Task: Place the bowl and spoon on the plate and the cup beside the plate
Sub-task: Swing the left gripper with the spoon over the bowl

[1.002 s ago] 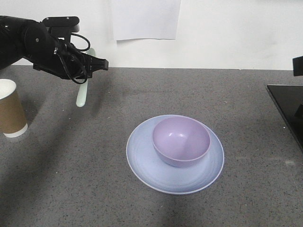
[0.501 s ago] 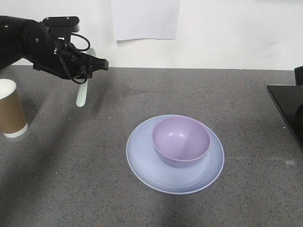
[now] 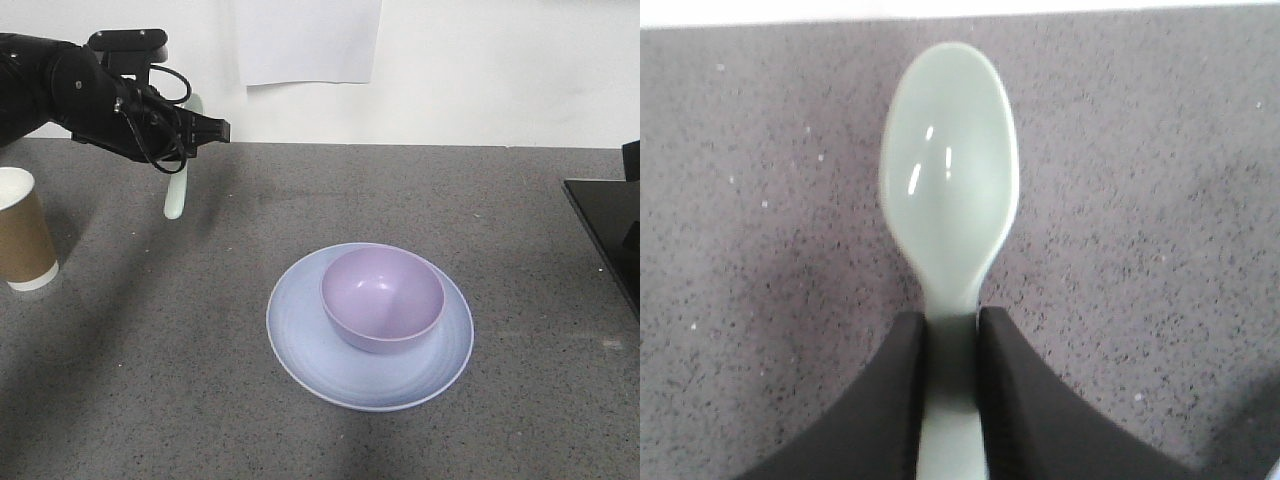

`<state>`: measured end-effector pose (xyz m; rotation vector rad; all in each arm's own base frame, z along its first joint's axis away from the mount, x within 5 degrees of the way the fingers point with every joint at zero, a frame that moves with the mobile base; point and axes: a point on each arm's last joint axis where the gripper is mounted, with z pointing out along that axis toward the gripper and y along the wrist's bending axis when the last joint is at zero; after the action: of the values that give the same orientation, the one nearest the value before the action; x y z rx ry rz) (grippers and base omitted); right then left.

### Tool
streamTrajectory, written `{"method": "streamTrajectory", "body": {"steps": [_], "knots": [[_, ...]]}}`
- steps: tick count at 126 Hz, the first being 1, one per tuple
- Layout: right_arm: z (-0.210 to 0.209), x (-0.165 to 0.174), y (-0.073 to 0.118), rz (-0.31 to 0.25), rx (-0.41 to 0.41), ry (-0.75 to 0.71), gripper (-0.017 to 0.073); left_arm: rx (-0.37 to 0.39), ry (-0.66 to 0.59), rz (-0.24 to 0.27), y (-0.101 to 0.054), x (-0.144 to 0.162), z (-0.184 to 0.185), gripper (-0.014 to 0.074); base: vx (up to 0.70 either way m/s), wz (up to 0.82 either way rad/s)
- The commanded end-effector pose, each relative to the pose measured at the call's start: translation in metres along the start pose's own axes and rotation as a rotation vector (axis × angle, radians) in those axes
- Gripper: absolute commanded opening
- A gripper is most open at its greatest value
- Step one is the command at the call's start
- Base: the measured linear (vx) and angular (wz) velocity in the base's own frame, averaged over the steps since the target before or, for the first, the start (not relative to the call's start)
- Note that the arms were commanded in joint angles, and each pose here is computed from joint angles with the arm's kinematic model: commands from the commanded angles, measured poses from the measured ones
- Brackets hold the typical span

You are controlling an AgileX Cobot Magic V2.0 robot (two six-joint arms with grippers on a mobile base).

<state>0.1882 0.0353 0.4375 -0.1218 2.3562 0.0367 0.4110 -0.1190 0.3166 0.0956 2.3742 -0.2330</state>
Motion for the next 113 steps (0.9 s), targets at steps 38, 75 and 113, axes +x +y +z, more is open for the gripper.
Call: {"method": "streamTrajectory", "body": {"steps": [38, 75, 113], "knots": [[-0.011, -0.008, -0.002, -0.005, 0.007, -0.091, -0.0001, 0.059, -0.015, 0.201, -0.015, -0.008, -0.031, -0.0006, 0.00, 0.00], [-0.011, -0.008, -0.002, -0.005, 0.008, -0.087, -0.0001, 0.202, -0.005, 0.398, -0.060, 0.003, -0.052, -0.0006, 0.00, 0.00], [-0.011, -0.008, -0.002, -0.005, 0.008, -0.087, -0.0001, 0.299, 0.003, 0.526, -0.107, 0.019, -0.068, -0.0006, 0.00, 0.00]]}}
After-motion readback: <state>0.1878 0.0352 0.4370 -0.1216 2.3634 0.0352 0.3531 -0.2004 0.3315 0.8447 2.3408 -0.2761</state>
